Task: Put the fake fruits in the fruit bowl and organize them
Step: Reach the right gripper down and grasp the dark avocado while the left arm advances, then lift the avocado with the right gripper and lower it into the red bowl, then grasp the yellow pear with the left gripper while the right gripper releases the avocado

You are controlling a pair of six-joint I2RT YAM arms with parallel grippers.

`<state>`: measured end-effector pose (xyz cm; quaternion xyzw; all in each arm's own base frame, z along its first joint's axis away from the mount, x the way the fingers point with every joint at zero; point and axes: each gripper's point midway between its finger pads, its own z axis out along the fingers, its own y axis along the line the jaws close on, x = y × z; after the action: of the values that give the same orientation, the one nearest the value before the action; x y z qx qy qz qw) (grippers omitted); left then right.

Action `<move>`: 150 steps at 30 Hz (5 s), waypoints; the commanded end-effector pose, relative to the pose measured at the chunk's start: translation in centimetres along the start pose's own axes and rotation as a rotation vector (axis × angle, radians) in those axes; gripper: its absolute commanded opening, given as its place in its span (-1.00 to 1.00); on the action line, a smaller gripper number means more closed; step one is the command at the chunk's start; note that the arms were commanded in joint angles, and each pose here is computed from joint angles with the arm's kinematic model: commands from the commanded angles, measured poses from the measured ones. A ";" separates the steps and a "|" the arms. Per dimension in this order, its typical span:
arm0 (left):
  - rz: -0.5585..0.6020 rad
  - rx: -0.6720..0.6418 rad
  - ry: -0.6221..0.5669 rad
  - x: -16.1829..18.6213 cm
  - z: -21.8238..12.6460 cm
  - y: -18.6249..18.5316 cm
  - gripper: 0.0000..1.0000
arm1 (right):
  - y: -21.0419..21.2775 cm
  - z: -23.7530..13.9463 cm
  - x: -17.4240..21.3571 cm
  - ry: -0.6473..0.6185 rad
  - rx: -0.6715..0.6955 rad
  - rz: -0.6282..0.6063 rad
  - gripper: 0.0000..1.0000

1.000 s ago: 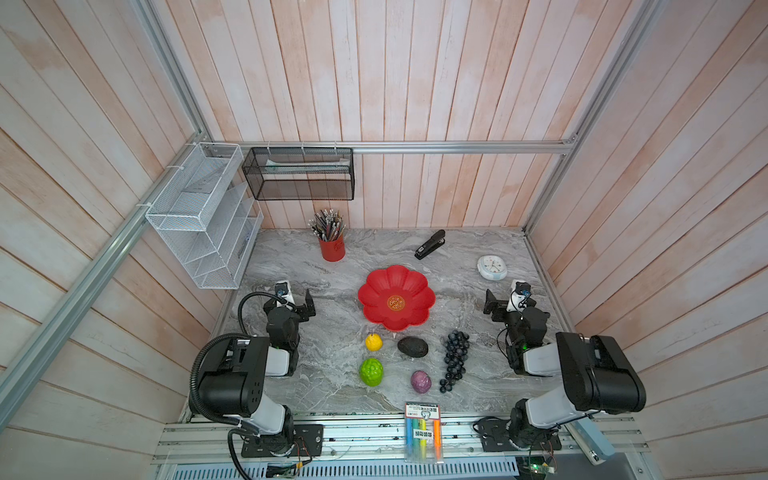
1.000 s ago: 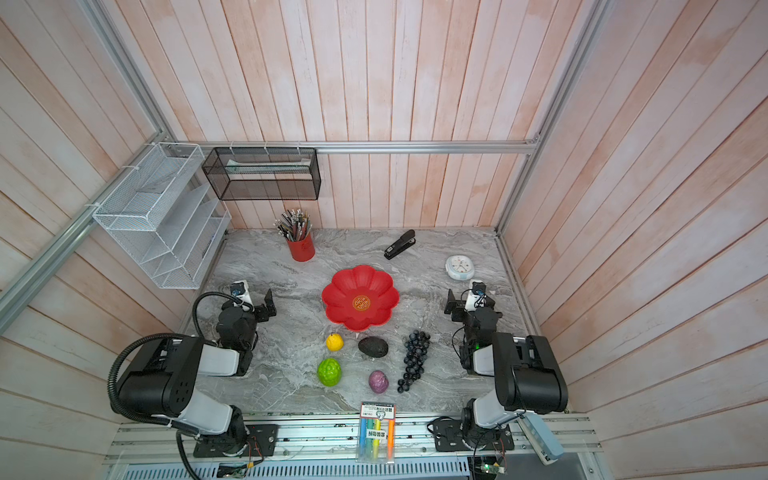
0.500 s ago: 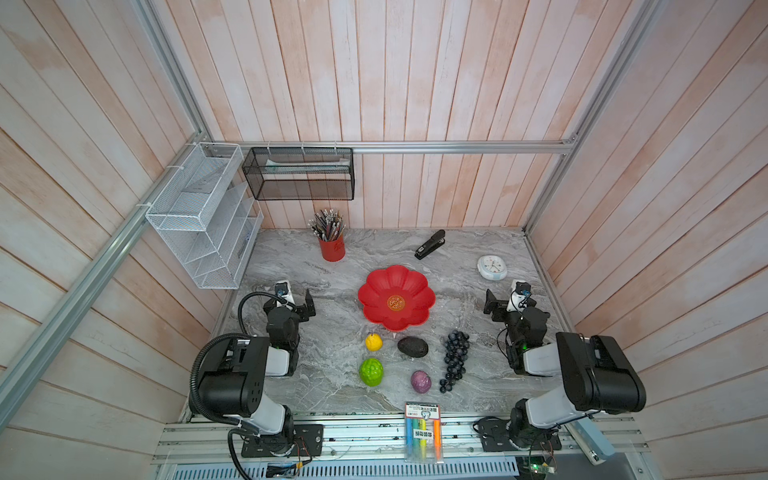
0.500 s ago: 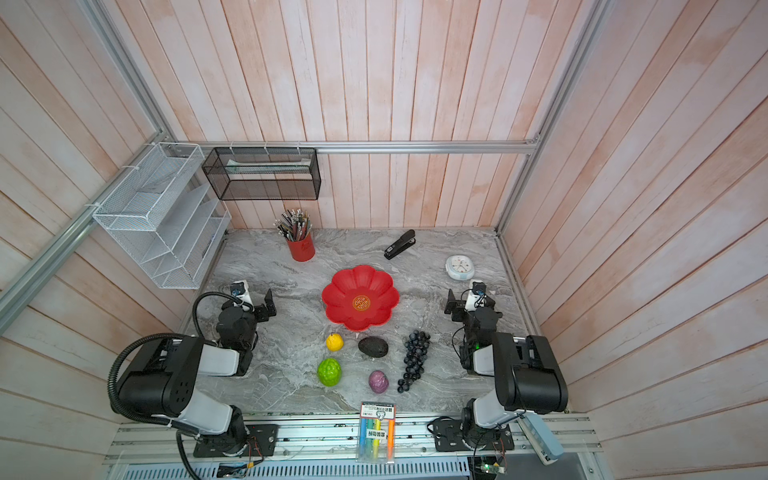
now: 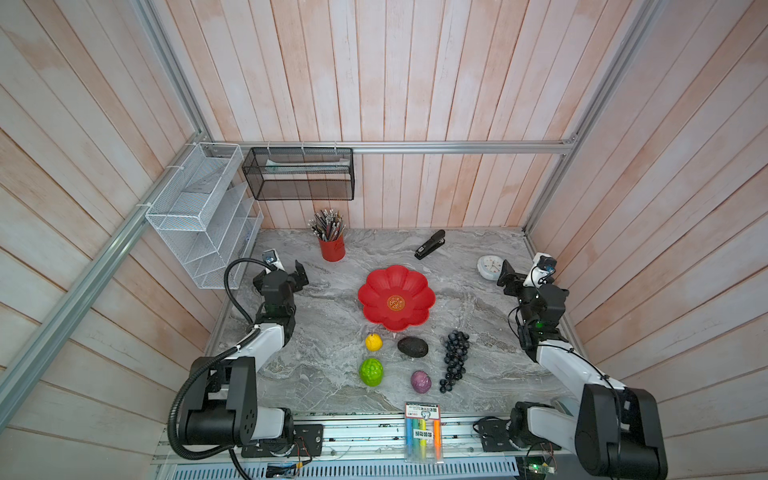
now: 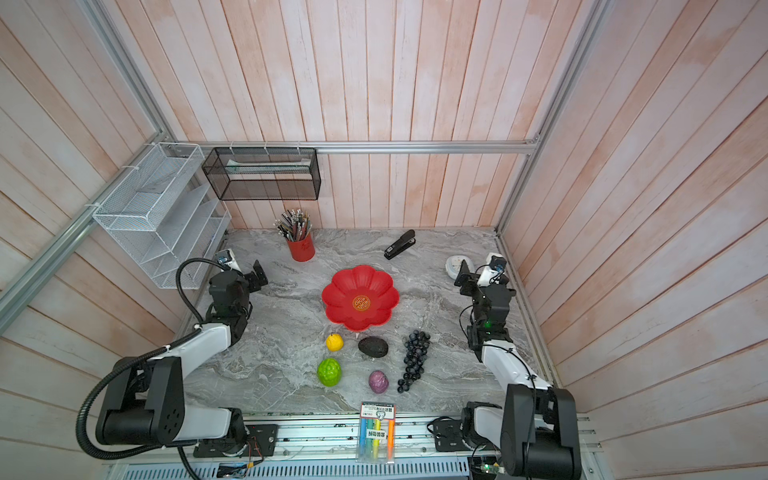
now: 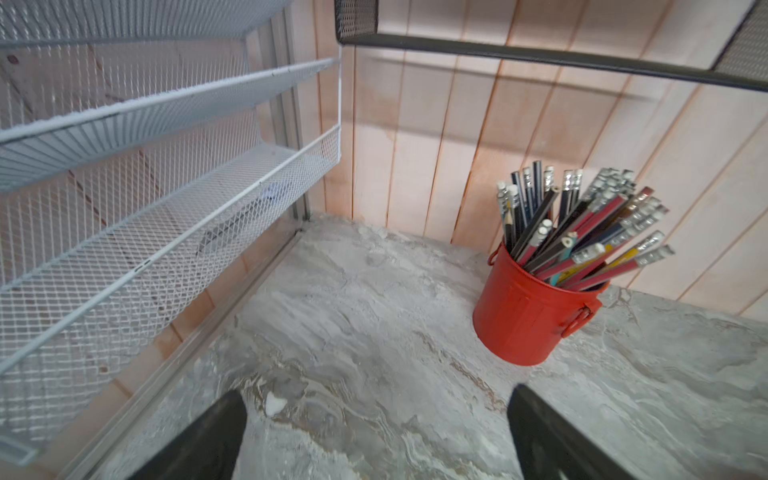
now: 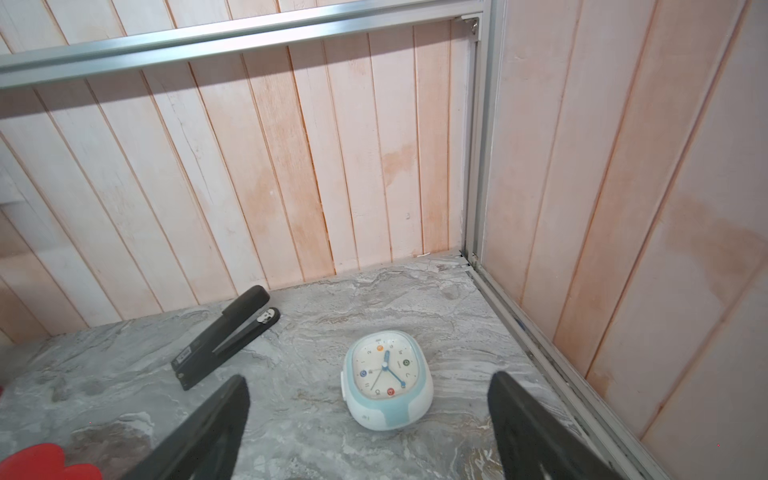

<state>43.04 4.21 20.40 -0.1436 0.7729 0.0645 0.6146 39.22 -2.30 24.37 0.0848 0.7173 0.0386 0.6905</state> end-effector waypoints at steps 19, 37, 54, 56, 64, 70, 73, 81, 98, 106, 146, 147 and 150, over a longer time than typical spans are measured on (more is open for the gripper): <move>-0.070 0.175 0.376 3.7 -10.3 -9.1 1.00 | 23.8 -17.5 15.4 0.919 -0.723 -0.295 0.68; -0.070 0.190 0.360 4.0 -9.4 -9.8 1.00 | 24.4 -17.8 23.6 1.089 -0.759 -0.473 0.79; -0.059 0.185 0.358 3.2 -9.4 -9.7 1.00 | 24.1 -17.7 26.5 1.129 -0.750 -0.505 0.14; -0.061 0.182 0.356 3.0 -9.5 -9.6 1.00 | 24.3 -17.9 26.0 1.123 -0.763 -0.498 0.02; -0.077 0.186 0.344 2.3 -10.0 -9.5 1.00 | 24.5 -18.7 23.2 1.101 -0.780 -0.464 -0.17; -0.073 0.195 0.335 1.7 -10.0 -9.7 1.00 | 25.1 -19.2 19.6 1.062 -0.803 -0.427 -0.22; -0.076 0.198 0.335 1.5 -9.9 -9.9 1.00 | 26.2 -18.4 16.9 1.000 -0.801 -0.386 -0.22; -0.083 0.183 0.365 1.9 -9.9 -9.7 1.00 | 29.4 -11.5 11.3 0.871 -0.803 -0.177 -0.23; -0.068 0.210 0.526 5.0 -11.5 -9.7 1.00 | 29.4 -0.7 21.1 0.985 -0.615 -0.190 -0.21; -0.066 0.216 0.549 5.5 -11.5 -9.9 1.00 | 29.0 0.7 24.0 1.001 -0.566 -0.166 -0.15; 0.381 0.478 1.147 20.9 -20.9 -20.8 0.75 | 24.9 -5.3 13.4 0.716 -0.538 -0.175 0.57; 0.385 0.481 1.160 21.4 -20.9 -20.9 0.73 | 24.8 -5.4 13.6 0.721 -0.537 -0.174 0.57; 0.403 0.474 1.175 22.5 -20.6 -21.0 0.66 | 24.7 -5.4 14.0 0.729 -0.539 -0.178 0.56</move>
<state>24.78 -23.98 5.16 0.1289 0.9856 -0.0803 0.0740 34.62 24.62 14.08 -0.1850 0.8904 0.1851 0.3724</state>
